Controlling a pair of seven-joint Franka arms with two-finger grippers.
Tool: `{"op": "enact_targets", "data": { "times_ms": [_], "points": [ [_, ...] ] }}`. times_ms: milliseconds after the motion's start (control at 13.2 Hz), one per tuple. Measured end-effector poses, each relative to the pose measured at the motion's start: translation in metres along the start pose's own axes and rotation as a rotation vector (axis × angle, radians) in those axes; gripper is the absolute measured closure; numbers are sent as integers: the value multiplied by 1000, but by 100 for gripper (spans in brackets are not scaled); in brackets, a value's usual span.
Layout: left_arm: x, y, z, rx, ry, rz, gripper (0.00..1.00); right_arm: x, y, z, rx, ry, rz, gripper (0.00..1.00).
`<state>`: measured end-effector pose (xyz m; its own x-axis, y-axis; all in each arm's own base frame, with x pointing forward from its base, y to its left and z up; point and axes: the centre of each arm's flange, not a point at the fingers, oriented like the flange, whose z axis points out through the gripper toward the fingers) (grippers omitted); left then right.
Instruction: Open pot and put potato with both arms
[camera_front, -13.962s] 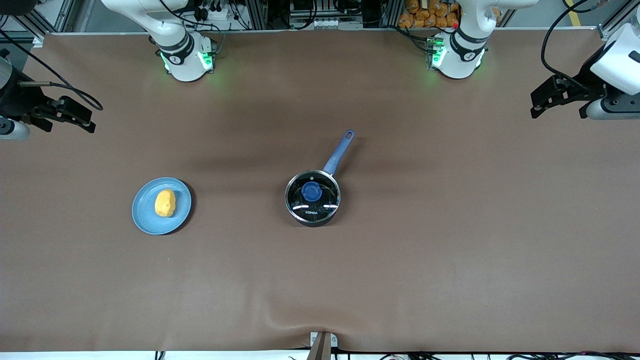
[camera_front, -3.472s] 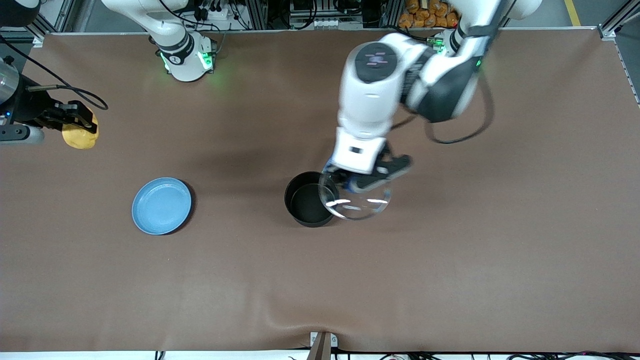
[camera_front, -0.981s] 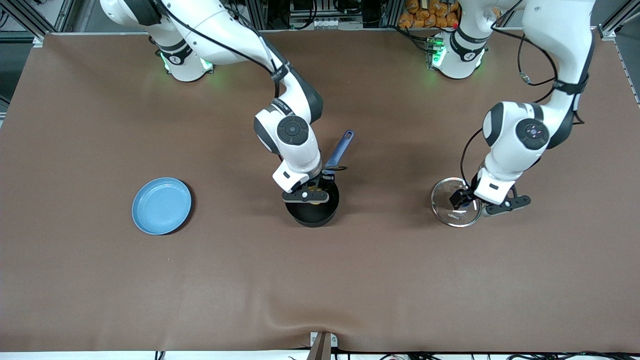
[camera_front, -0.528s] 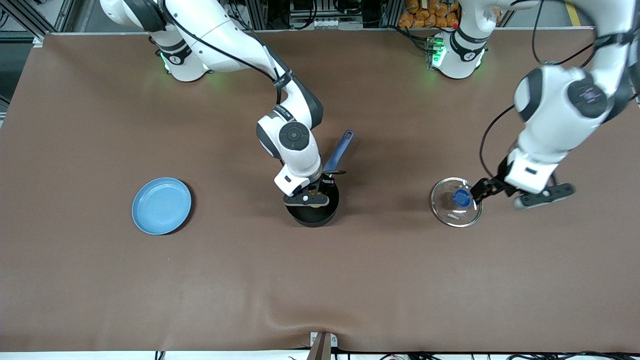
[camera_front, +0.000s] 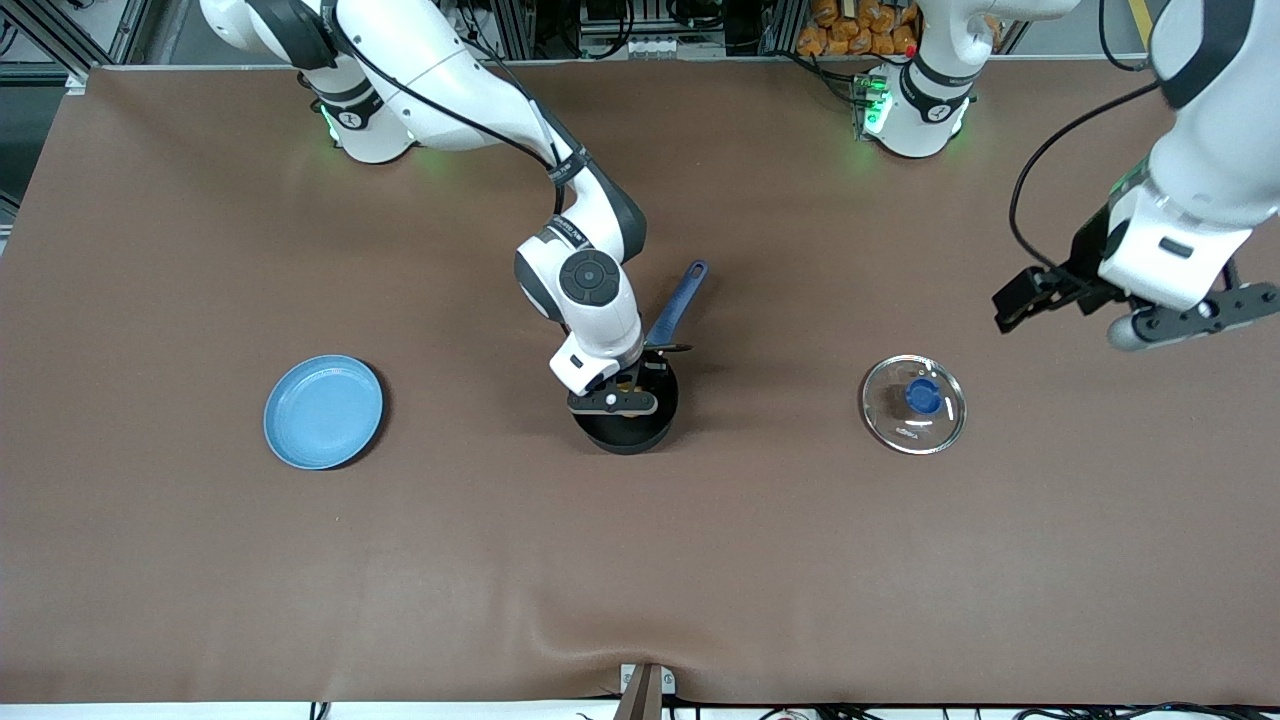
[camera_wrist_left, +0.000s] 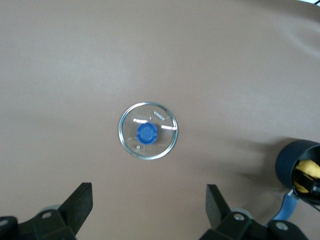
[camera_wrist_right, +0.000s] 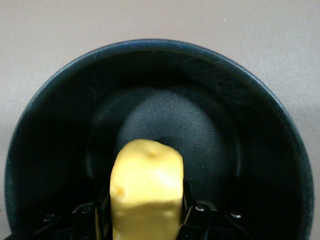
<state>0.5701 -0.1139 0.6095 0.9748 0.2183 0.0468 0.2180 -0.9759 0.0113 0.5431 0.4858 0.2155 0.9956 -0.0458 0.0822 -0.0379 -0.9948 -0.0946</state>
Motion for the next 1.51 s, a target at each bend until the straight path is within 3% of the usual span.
{"op": "enact_targets", "data": {
  "times_ms": [377,604,1057,1509],
  "points": [
    [-22,-26,-42,10,-28,114,0,10,-1,-11,11,22,7,29],
    [-18,-44,-45,9,-26,144,0,19,2,-47,-20,-7,24,30],
    [-13,-57,-43,11,-32,162,0,50,77,-238,-88,-101,128,30],
    [-24,-31,-43,10,-34,225,0,38,198,-393,-113,-208,6,26]
  ]
}}
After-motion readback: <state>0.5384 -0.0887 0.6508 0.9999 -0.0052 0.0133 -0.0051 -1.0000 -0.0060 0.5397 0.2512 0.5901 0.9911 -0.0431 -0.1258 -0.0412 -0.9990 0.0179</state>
